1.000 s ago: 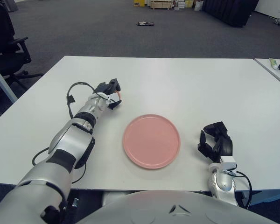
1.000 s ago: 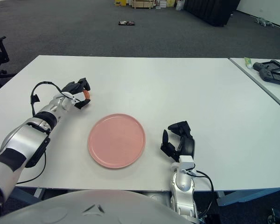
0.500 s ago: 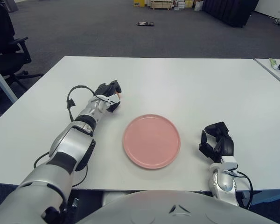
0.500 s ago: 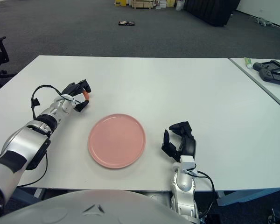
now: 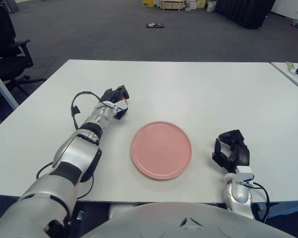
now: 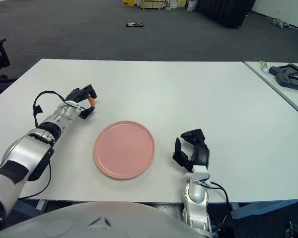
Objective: Put the apple into the plate.
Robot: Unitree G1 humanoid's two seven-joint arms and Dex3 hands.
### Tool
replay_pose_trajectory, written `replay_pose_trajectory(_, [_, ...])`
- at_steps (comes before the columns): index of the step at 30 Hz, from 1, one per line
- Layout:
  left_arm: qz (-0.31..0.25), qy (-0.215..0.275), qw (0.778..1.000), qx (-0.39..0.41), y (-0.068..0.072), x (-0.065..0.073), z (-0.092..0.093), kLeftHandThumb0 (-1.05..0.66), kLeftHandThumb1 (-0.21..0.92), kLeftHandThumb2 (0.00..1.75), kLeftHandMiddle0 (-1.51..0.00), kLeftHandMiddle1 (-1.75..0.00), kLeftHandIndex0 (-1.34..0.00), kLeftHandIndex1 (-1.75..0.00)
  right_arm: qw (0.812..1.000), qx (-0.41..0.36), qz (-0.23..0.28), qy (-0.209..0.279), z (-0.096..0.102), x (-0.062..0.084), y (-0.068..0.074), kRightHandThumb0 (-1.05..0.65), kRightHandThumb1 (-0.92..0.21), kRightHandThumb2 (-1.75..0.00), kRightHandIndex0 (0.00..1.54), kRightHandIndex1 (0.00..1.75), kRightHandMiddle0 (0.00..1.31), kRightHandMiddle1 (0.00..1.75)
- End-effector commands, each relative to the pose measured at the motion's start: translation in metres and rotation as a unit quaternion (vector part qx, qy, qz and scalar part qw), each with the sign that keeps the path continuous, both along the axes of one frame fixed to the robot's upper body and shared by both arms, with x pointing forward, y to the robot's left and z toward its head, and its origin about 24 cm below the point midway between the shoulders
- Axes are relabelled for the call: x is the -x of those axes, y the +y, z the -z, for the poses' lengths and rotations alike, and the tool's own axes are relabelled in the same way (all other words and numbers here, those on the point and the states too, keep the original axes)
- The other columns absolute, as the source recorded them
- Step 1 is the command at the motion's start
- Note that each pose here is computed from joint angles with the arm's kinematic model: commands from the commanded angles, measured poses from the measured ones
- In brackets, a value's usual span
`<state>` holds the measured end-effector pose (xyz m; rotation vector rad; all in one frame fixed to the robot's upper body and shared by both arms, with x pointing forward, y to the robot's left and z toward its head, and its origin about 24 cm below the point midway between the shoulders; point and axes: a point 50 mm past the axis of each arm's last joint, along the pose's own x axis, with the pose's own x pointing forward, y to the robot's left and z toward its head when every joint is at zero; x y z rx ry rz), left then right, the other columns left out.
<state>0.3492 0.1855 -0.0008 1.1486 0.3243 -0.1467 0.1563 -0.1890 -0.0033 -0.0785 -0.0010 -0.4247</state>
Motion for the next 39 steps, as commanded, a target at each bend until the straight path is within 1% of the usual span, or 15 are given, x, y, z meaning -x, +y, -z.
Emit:
replay_pose_trajectory(1, [-0.02,0.08,0.997,-0.003,0.008,0.029,0.037,0.0,0.08,1.55,-0.83,-1.61,-0.56,-1.75,1.0,0.001,-0.005,-0.001,0.0,-0.004,-0.001,-0.39,-0.64,-0.91,0.63,1.57,0.37,1.75])
replay_pose_trajectory(8, [-0.028,0.078,0.997,0.011,0.009,0.03,0.037,0.0,0.08,1.55,-0.84,-1.62,-0.56,-1.75,1.0,0.002,-0.007,-0.003,0.0,-0.004,-0.002,-0.39,-0.66,-0.89,0.63,1.56,0.36,1.75])
replay_pose_trajectory(14, [-0.044,0.049,0.997,0.045,0.006,0.02,0.026,0.0,0.08,1.55,-0.84,-1.61,-0.56,-1.75,1.0,0.004,0.001,0.002,0.002,-0.004,-0.002,-0.39,-0.66,-0.89,0.61,1.55,0.36,1.75])
replay_pose_trajectory(18, [-0.049,0.028,0.996,0.067,0.007,0.014,0.018,0.0,0.09,1.54,-0.84,-1.6,-0.56,-1.75,1.0,0.002,0.002,0.005,0.002,-0.004,-0.002,-0.39,-0.66,-0.89,0.6,1.54,0.36,1.75])
replay_pose_trajectory(26, [-0.051,-0.034,0.994,0.095,0.01,-0.003,-0.008,0.0,0.11,1.51,-0.83,-1.59,-0.54,-1.75,1.0,-0.002,-0.001,-0.001,0.002,-0.005,-0.002,-0.39,-0.66,-0.89,0.61,1.54,0.36,1.75])
replay_pose_trajectory(30, [-0.046,-0.073,0.99,0.111,0.011,-0.013,-0.027,0.0,0.12,1.5,-0.81,-1.6,-0.54,-1.75,1.0,0.0,-0.002,-0.001,0.002,-0.005,-0.002,-0.39,-0.65,-0.89,0.62,1.54,0.36,1.75])
replay_pose_trajectory(35, [-0.035,-0.111,0.984,0.133,0.009,-0.018,-0.039,0.0,0.12,1.51,-0.8,-1.62,-0.54,-1.75,1.0,-0.002,-0.004,0.0,0.003,-0.005,-0.002,-0.39,-0.65,-0.9,0.62,1.54,0.36,1.75])
replay_pose_trajectory(38, [-0.017,-0.147,0.979,0.14,0.006,-0.019,-0.047,0.0,0.11,1.52,-0.79,-1.64,-0.55,-1.75,1.0,-0.003,-0.005,-0.001,0.003,-0.006,-0.002,-0.39,-0.64,-0.91,0.63,1.54,0.37,1.75])
replay_pose_trajectory(39, [-0.006,-0.166,0.976,0.14,0.004,-0.019,-0.052,0.0,0.11,1.52,-0.79,-1.64,-0.55,-1.75,1.0,-0.002,-0.005,-0.001,0.003,-0.006,-0.002,-0.39,-0.64,-0.91,0.63,1.54,0.37,1.75])
